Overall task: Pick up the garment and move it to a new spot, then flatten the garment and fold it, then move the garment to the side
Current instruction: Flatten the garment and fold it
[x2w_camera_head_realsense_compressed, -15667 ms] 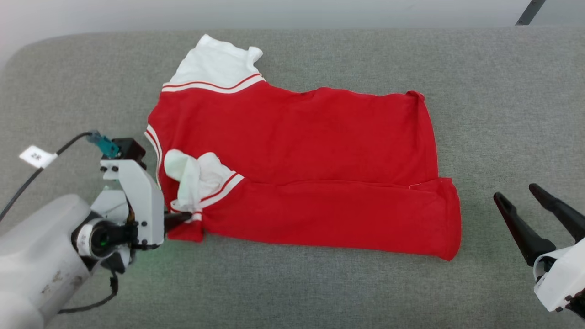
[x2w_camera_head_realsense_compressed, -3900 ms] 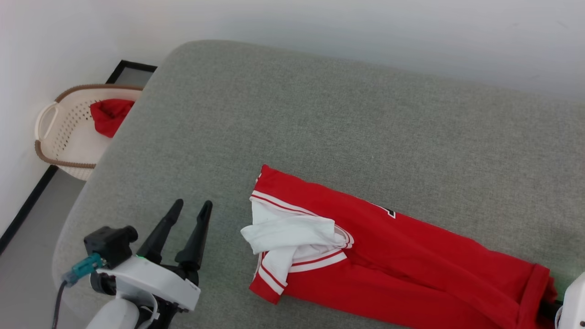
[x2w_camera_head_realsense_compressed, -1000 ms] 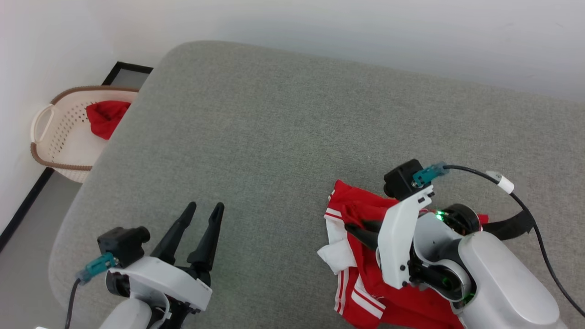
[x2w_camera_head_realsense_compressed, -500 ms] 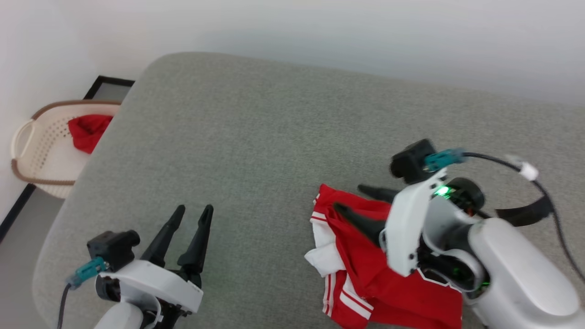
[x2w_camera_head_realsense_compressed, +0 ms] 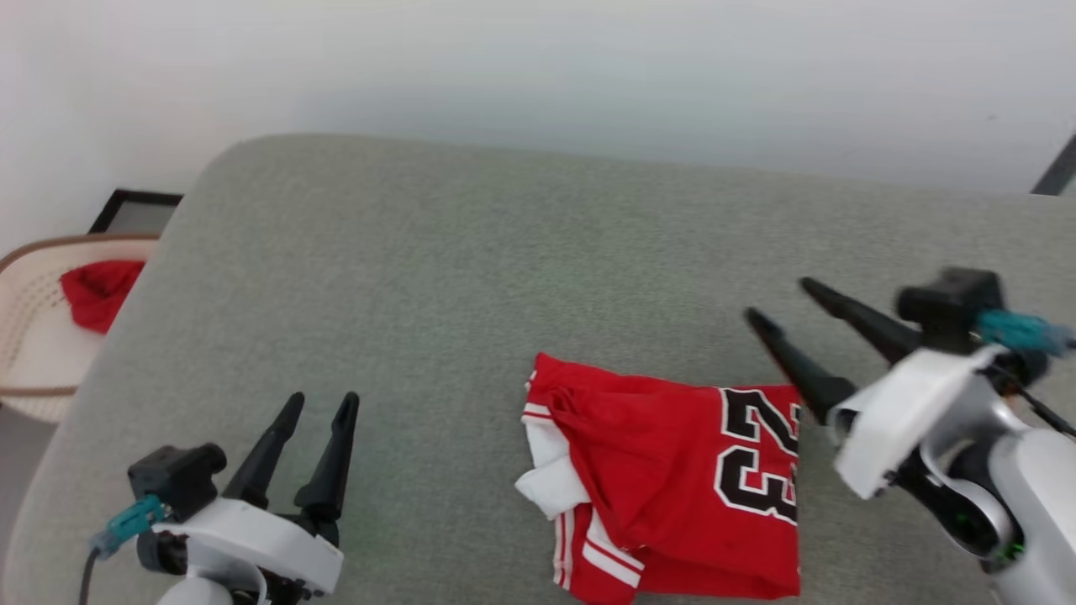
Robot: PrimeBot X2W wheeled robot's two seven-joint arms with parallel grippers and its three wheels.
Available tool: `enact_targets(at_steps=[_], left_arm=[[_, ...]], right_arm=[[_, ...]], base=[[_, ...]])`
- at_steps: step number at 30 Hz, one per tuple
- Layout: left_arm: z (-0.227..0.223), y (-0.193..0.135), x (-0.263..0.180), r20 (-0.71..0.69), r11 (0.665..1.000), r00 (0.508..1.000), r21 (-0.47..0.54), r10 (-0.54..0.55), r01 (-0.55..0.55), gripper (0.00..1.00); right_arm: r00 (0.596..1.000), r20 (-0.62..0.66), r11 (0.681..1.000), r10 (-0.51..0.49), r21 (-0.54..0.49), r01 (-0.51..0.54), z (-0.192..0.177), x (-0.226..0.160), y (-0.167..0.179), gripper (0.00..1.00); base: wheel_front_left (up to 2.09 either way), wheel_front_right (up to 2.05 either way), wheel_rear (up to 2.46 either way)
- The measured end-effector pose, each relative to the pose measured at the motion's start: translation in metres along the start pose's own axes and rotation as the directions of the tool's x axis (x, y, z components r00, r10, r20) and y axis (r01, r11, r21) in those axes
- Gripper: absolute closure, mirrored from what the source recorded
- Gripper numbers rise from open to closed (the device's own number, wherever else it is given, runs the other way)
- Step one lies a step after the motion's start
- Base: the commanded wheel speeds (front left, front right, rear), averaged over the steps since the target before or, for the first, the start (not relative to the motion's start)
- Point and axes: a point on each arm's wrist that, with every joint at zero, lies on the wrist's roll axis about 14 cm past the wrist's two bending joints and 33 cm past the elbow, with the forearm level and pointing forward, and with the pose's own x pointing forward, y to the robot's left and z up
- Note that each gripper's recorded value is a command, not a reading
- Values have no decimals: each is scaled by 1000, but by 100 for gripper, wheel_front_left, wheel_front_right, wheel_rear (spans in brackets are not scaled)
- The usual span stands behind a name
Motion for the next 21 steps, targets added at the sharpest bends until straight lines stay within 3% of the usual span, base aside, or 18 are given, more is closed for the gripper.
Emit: enact_targets(at_steps=[8, 21], left_arm=[[1, -12, 5, 4, 998, 999, 37, -48, 48, 0], [5, -24, 5, 20, 993, 996, 77, -87, 85, 0]], right_arm=[[967, 133, 976, -216, -5, 219, -5, -54, -55, 0], [869, 198, 889, -453, 37, 456, -32, -138, -91, 0]], base=[[0, 0, 0], [0, 0, 0]])
